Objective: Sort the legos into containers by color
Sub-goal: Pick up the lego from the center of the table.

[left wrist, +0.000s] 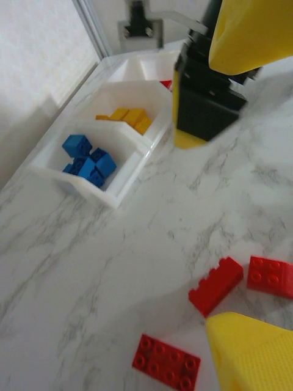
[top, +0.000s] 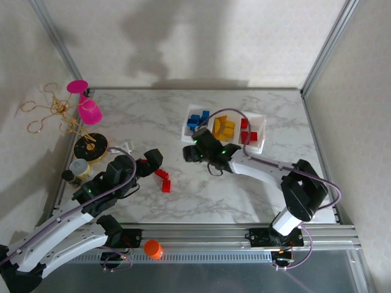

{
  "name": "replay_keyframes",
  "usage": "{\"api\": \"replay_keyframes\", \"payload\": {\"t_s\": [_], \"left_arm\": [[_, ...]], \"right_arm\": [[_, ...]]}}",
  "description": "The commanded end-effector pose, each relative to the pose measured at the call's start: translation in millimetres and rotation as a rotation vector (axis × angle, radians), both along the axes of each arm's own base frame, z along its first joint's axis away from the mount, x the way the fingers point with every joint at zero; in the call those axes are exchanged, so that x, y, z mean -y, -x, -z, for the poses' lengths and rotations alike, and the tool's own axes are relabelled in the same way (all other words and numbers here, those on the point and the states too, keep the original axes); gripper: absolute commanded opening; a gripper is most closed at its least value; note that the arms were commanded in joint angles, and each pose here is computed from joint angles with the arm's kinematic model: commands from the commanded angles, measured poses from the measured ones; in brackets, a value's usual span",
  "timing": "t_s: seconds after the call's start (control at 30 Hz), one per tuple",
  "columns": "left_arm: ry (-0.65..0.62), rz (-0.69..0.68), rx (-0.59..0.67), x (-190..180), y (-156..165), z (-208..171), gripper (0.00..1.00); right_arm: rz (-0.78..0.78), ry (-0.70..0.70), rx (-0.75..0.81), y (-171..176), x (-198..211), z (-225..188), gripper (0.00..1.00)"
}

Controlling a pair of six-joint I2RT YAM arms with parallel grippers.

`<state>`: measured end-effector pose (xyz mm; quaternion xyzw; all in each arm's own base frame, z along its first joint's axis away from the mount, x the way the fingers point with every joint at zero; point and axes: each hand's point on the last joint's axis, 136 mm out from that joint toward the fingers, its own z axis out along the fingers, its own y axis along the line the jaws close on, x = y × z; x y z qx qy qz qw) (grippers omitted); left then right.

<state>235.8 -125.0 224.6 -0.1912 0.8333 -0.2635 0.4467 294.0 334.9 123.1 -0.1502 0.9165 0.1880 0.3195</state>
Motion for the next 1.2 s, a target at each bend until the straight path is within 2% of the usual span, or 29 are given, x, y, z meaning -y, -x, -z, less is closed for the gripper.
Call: {"api": "replay_keyframes", "payload": {"t_s": [0.0,0.17,0.37,0.67,0.87,1.17], "left_arm": [[-0.047,-0.085,-0.053,-25,10,18,1.0],[-0.03,-0.137,-0.065,-39,19,22,1.0],[0.0,-0.168,-0.05,-48,25,19,1.0],[0.002,-0.191,-0.05,-53,26,21,1.0],[0.013,-0.185,-0.05,-50,24,22,1.0],[0.019,-0.178,-0.043,-47,22,19,1.0]], "right_arm": [[-0.064,-0.048,-0.053,19,-38,13,0.75],[-0.247,-0.021,-0.017,42,-89,31,0.75],[-0.379,-0.017,-0.004,53,-122,46,0.75],[-0.406,0.071,0.006,48,-133,77,0.72],[-0.391,0.129,0.021,40,-133,88,0.61],[-0.387,0.146,0.048,36,-130,80,0.37]]}}
